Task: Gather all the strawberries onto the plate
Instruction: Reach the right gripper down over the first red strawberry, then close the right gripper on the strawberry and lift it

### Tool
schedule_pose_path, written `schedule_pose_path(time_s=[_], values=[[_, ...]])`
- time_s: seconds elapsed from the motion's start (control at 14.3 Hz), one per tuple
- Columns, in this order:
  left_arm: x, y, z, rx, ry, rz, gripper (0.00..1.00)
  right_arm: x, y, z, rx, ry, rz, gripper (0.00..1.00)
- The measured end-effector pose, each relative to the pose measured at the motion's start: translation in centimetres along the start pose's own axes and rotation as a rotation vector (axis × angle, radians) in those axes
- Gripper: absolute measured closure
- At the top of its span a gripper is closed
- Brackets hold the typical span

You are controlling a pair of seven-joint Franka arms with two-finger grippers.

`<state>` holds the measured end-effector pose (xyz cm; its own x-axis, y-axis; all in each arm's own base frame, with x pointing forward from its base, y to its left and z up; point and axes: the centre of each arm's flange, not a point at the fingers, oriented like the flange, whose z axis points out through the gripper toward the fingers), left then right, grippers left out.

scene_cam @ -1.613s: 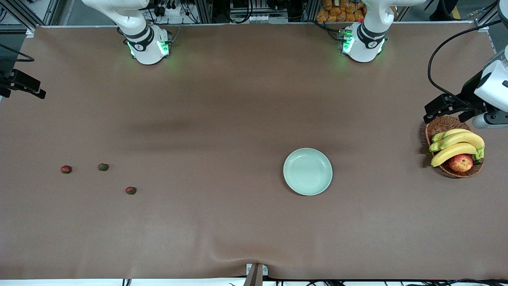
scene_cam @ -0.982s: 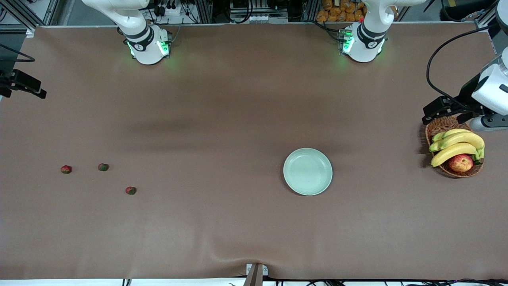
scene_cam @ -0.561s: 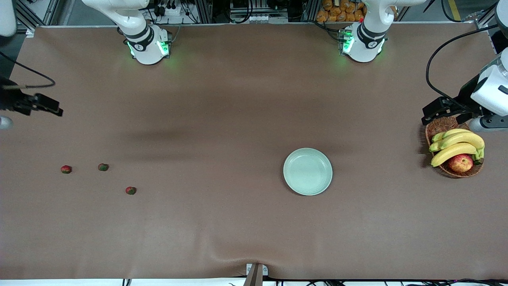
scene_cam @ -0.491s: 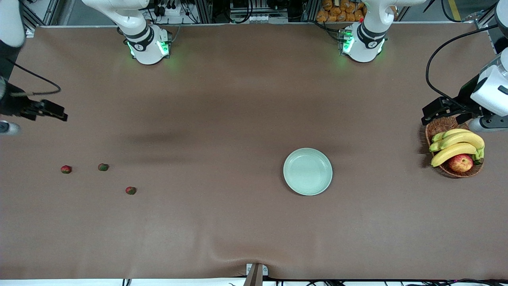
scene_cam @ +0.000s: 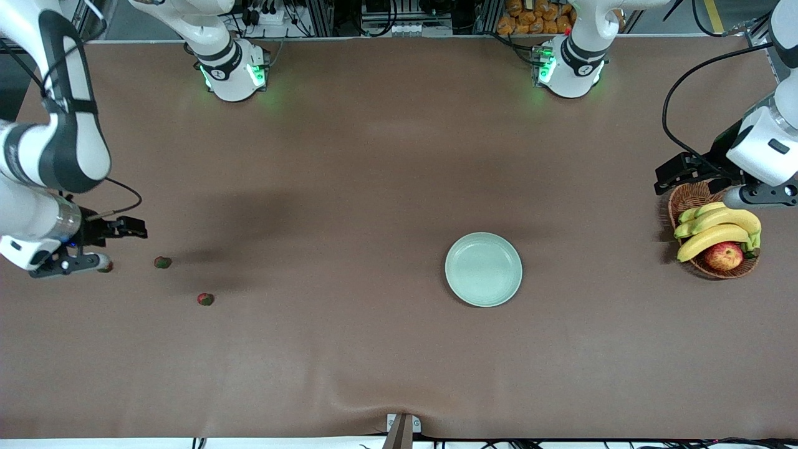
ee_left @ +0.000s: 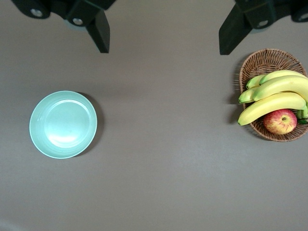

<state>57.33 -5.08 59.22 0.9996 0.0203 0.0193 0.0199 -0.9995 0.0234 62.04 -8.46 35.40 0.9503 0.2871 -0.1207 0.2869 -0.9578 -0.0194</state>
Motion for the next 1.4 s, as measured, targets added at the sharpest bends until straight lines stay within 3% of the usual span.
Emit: schedule_pose_path(time_s=[0.35, 0.63, 0.91, 1.4], values=[[0.0, 0.0, 0.0, 0.000, -0.001, 0.000, 0.00, 1.0, 2.7, 5.8, -0.025, 0.029, -0.233, 0.00], [0.1, 0.0, 0.3, 0.000, -0.005, 0.001, 0.00, 0.3, 2.7, 10.4, -0.074, 0.086, -0.364, 0.00], [0.3, 0.1, 0.7, 0.001, -0.013, 0.002, 0.00, -1.0, 4.4, 13.4, -0.072, 0.070, -0.469, 0.00], [0.4, 0.2, 1.0, 0.001, -0.018, 0.003, 0.00, -1.1, 3.9, 16.6, -0.039, 0.036, -0.498, 0.00]])
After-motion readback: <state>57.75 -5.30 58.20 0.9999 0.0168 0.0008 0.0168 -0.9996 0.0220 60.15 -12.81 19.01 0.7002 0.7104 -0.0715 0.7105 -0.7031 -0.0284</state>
